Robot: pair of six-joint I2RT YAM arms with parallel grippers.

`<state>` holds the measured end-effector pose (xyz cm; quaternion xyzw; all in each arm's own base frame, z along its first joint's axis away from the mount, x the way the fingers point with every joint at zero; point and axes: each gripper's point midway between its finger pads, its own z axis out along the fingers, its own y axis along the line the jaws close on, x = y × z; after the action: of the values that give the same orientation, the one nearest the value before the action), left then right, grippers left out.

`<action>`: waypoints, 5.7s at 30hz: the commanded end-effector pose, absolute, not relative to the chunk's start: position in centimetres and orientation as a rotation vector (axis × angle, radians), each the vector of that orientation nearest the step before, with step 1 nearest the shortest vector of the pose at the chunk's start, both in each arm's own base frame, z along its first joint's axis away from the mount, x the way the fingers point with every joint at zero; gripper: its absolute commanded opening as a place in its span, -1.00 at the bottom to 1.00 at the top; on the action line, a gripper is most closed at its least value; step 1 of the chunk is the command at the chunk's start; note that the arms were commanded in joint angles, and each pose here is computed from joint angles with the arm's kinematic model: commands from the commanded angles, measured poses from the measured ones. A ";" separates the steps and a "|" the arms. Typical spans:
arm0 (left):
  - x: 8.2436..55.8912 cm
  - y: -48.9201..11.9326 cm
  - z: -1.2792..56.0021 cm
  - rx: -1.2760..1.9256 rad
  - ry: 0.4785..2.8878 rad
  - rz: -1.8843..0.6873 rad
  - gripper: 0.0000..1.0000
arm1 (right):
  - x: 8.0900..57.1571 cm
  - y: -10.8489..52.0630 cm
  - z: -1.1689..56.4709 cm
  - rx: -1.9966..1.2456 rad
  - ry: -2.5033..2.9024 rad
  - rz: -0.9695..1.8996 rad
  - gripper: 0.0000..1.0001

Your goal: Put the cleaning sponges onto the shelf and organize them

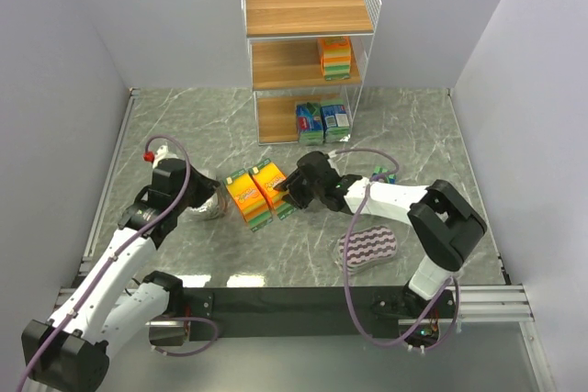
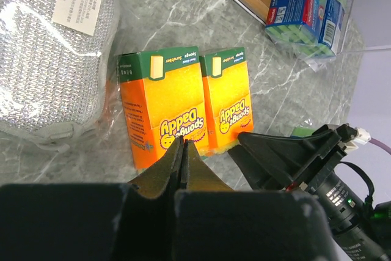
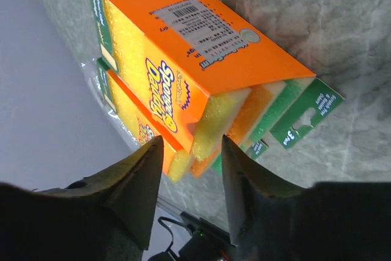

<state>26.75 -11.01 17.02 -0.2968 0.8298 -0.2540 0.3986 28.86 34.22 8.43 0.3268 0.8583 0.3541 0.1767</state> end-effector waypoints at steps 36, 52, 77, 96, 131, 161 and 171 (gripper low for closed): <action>26.9 -10.8 18.7 -0.746 2.060 -0.648 -0.99 | 30.5 29.0 24.8 0.674 1.944 1.323 -1.00; 26.4 -10.9 19.4 -0.735 2.054 -0.672 -0.99 | 39.0 26.7 36.9 0.671 1.697 1.304 -1.00; 25.2 -10.3 20.0 -0.743 2.032 -0.667 -0.99 | 50.2 27.7 37.8 0.954 1.635 1.253 -1.00; 24.4 -9.6 19.9 -0.761 2.029 -0.647 -0.99 | 55.5 24.7 35.2 1.170 1.545 1.083 -1.00; 24.2 -10.1 18.9 -0.769 2.046 -0.673 -0.99 | 59.1 24.2 35.6 1.010 1.594 1.161 -0.59; 26.0 -10.2 18.5 -0.758 2.037 -0.642 -0.99 | 28.0 33.4 17.0 0.485 2.254 1.256 0.13; 26.2 -10.0 18.5 -0.765 2.041 -0.623 -0.99 | 23.4 40.3 14.7 0.461 2.404 1.427 0.12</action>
<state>25.39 -10.00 16.57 -0.3123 0.8297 -0.2392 0.3961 22.37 38.09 11.59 0.1527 0.8682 0.4461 0.1542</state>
